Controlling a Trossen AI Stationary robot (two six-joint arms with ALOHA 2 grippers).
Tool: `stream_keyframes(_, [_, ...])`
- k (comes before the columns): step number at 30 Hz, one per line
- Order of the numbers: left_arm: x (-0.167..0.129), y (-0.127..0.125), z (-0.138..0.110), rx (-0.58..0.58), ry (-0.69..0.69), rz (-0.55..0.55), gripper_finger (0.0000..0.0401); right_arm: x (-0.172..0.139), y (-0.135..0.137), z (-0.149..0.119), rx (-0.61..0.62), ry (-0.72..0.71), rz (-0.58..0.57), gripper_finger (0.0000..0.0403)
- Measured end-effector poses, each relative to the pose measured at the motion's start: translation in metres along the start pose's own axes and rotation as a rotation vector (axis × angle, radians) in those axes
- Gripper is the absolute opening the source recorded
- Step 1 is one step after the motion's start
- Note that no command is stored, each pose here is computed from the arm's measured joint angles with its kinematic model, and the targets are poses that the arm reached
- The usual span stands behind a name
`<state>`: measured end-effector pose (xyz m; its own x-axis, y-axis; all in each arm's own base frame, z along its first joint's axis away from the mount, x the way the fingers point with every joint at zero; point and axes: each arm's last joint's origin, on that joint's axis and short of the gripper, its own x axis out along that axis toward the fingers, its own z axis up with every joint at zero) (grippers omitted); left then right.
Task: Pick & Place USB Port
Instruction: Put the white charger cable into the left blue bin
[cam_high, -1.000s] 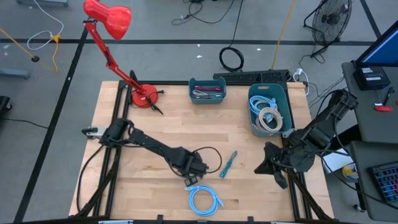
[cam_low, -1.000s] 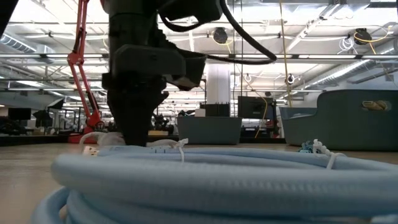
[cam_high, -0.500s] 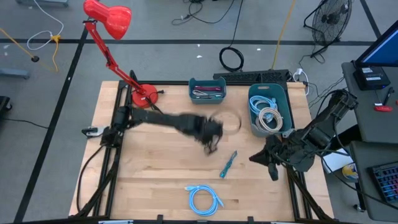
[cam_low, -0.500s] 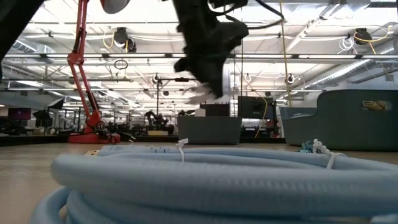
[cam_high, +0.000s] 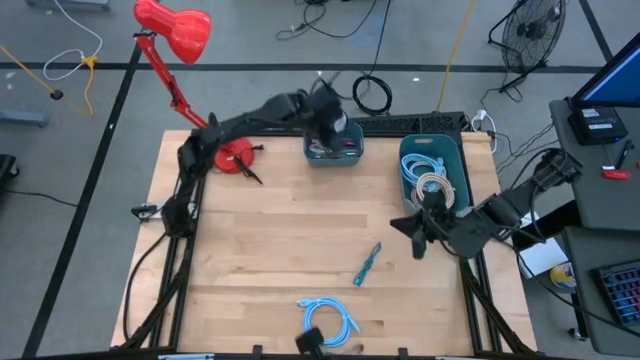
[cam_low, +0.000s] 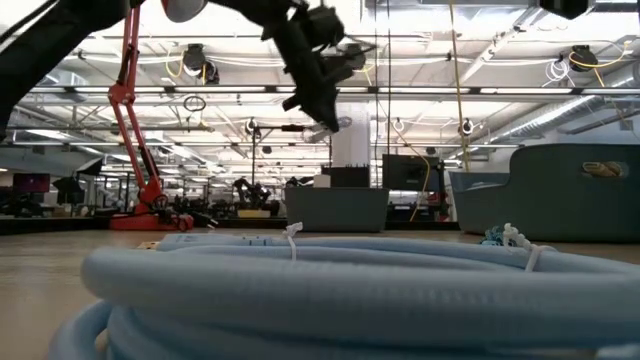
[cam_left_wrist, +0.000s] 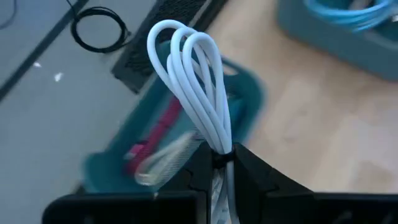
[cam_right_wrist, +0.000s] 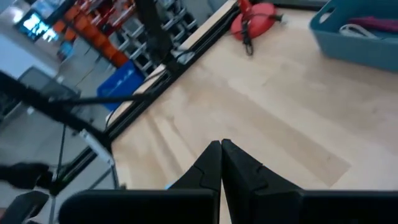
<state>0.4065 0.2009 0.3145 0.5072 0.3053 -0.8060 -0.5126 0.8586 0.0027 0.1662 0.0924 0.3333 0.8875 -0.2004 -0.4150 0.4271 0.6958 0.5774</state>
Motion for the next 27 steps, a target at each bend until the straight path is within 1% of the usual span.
stream_keyframes(2, [0.004, 0.020, -0.002, 0.037, 0.017, 0.011, 0.0034, 0.003, -0.001, 0.003, 0.007, -0.026, -0.018, 0.0000])
stream_keyframes(5, [0.011, 0.037, -0.008, 0.122, 0.048, -0.014, 0.0034, 0.006, -0.002, 0.008, 0.024, -0.077, -0.045, 0.0000])
stream_keyframes(10, [0.024, 0.043, -0.019, 0.325, 0.083, -0.079, 0.0034, 0.013, -0.003, 0.012, 0.043, -0.105, -0.064, 0.0000])
stream_keyframes(13, [0.032, 0.042, -0.026, 0.407, 0.094, -0.111, 0.0034, 0.017, -0.005, 0.013, 0.046, -0.112, -0.083, 0.0000])
stream_keyframes(17, [0.045, 0.040, -0.036, 0.420, 0.100, -0.160, 0.0034, 0.022, -0.006, 0.015, 0.051, -0.121, -0.104, 0.0000])
stream_keyframes(22, [0.063, 0.035, -0.051, 0.417, 0.118, -0.177, 0.0034, 0.025, -0.007, 0.019, 0.051, -0.129, -0.110, 0.0000])
stream_keyframes(27, [0.070, 0.033, -0.054, 0.426, 0.093, -0.174, 0.0034, 0.027, -0.009, 0.021, 0.056, -0.106, -0.104, 0.0000])
